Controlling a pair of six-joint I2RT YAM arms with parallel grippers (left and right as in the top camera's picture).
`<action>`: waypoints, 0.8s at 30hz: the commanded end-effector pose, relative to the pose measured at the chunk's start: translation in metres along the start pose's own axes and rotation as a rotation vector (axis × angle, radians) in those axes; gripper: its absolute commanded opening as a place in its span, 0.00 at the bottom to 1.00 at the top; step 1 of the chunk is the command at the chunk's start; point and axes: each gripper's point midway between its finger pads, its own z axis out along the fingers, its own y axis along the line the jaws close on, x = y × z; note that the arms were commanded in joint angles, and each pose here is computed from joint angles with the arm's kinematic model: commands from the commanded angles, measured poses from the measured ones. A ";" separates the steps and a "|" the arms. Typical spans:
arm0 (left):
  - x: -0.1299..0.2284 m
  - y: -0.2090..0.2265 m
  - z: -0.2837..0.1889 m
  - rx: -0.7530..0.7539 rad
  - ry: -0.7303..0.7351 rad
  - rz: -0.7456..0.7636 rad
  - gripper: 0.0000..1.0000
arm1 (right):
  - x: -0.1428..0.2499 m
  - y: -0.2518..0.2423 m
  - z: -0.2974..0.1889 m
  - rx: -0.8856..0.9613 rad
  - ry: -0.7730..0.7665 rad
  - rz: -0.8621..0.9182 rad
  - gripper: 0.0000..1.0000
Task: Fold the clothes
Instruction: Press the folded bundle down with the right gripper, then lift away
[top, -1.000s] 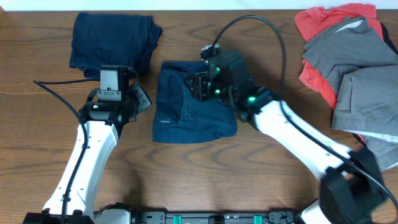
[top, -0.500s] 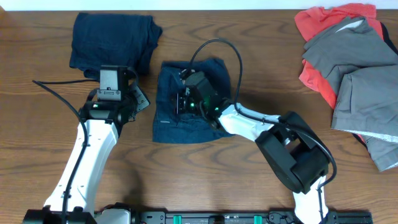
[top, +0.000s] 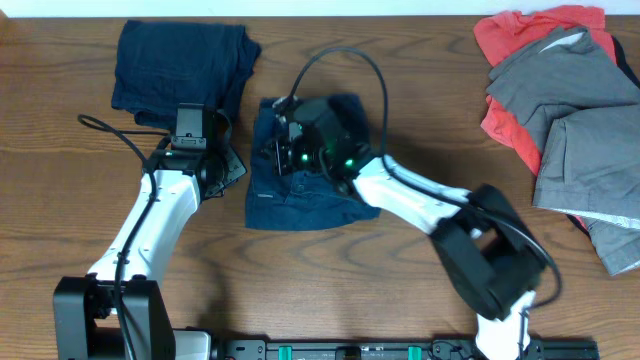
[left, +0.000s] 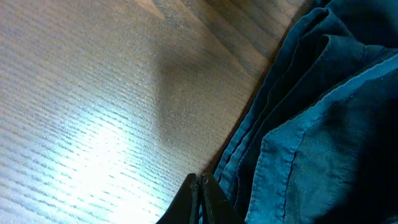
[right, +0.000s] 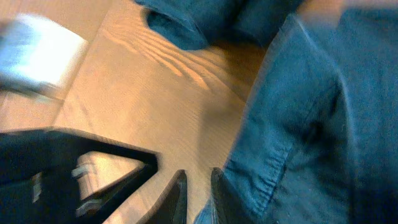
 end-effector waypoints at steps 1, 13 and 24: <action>-0.001 0.001 0.001 -0.002 -0.002 0.041 0.06 | -0.069 0.038 -0.063 -0.015 -0.161 -0.181 0.41; -0.007 -0.003 0.001 0.017 -0.031 0.044 0.61 | -0.071 -0.053 -0.110 0.341 -0.122 -0.091 0.19; -0.008 -0.003 0.001 0.017 -0.031 0.044 0.62 | 0.008 -0.118 -0.018 0.376 0.144 -0.313 0.01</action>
